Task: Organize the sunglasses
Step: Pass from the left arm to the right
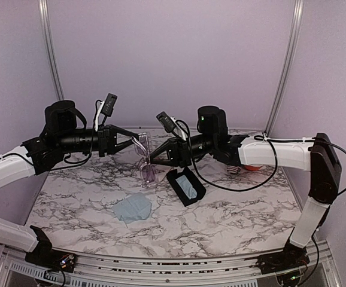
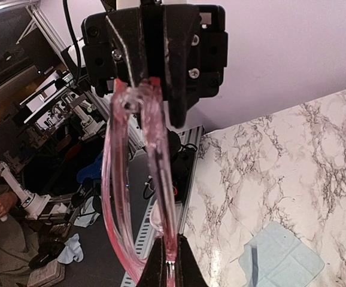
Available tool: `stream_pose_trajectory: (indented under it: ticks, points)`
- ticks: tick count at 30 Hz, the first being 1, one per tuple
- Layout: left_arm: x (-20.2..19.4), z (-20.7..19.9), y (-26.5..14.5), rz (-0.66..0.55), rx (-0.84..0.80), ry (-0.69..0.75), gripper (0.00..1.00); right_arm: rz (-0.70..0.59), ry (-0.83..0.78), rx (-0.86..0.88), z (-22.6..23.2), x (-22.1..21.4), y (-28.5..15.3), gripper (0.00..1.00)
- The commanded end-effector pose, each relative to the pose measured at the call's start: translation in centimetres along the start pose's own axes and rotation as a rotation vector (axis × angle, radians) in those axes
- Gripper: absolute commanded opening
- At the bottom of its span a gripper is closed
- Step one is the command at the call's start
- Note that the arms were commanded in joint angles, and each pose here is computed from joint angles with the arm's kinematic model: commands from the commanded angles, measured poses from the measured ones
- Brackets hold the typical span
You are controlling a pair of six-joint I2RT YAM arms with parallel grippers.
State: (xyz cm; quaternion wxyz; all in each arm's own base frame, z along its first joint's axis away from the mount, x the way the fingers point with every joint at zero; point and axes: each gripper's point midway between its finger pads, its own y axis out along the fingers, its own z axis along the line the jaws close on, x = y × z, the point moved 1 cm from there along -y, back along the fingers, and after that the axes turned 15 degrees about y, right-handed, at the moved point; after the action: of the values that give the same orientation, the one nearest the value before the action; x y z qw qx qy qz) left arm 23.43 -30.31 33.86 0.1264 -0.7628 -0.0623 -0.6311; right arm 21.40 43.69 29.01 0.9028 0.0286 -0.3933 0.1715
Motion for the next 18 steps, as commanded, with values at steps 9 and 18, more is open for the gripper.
stream_pose_trajectory:
  ticks: [9,18]
  points:
    - [0.9,0.4,-0.5,-0.039,0.047,0.037,0.34,0.002,-0.058,0.01,1.5,0.6,-0.5,0.0]
    - [1.9,2.4,-2.0,-0.072,0.218,0.063,0.37,0.021,-0.017,-0.079,0.4,-0.8,-2.5,0.0]
